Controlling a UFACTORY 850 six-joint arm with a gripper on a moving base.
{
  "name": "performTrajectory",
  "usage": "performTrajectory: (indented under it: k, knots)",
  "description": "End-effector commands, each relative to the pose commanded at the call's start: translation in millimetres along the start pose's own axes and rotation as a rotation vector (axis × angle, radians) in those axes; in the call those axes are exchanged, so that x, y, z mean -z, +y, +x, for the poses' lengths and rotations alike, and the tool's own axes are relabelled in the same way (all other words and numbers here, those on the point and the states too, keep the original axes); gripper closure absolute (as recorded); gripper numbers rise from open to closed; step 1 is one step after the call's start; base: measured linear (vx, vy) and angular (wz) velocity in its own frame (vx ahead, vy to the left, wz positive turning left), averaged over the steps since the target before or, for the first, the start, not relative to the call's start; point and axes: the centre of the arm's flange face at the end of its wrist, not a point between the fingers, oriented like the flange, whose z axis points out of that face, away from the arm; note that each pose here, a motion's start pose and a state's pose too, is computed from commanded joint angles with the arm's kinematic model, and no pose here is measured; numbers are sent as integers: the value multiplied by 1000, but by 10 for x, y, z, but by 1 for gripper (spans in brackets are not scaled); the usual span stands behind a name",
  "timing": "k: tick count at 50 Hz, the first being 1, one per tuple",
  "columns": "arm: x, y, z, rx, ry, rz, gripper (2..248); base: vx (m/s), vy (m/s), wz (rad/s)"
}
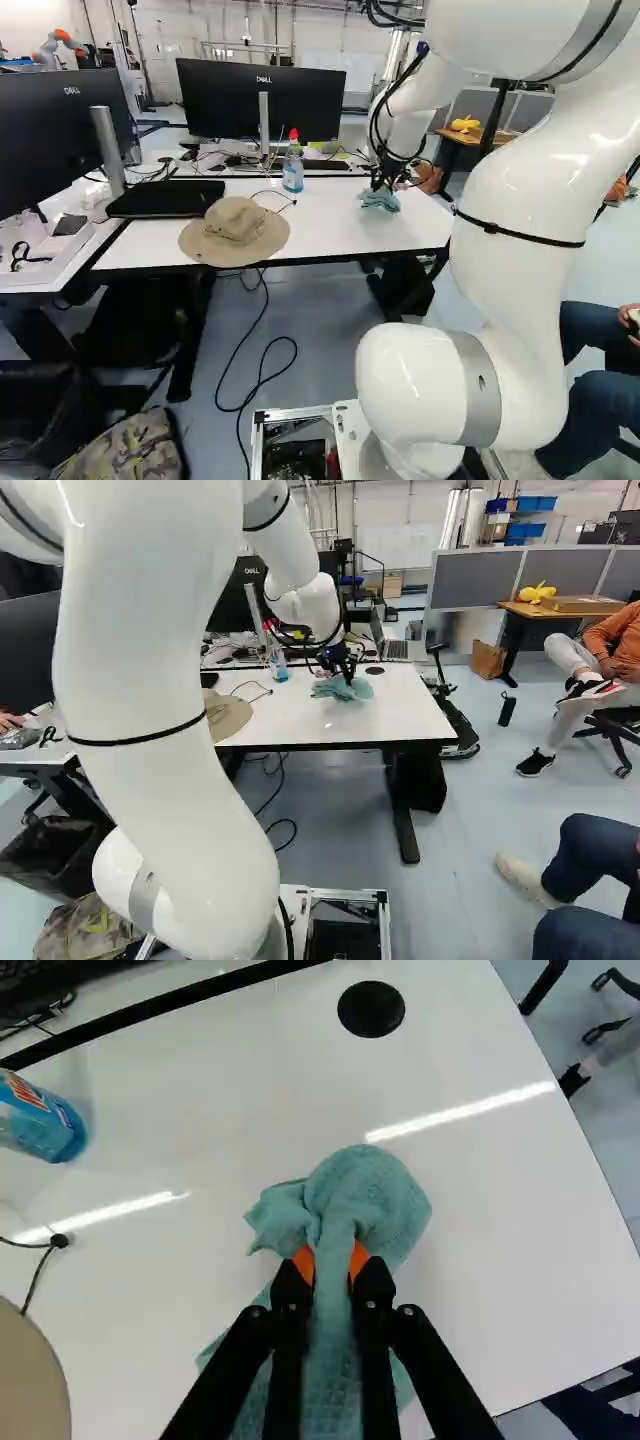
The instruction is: Clean the table with the green towel
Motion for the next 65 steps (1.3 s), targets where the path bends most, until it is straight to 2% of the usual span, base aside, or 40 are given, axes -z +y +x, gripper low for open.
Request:
performTrajectory:
  k: [25,65]
  knots:
    - [-26,-472,25,74,1,42,193,0,0,0]
    - [27,-1183,-97,186,-2,106,193,0,0,0]
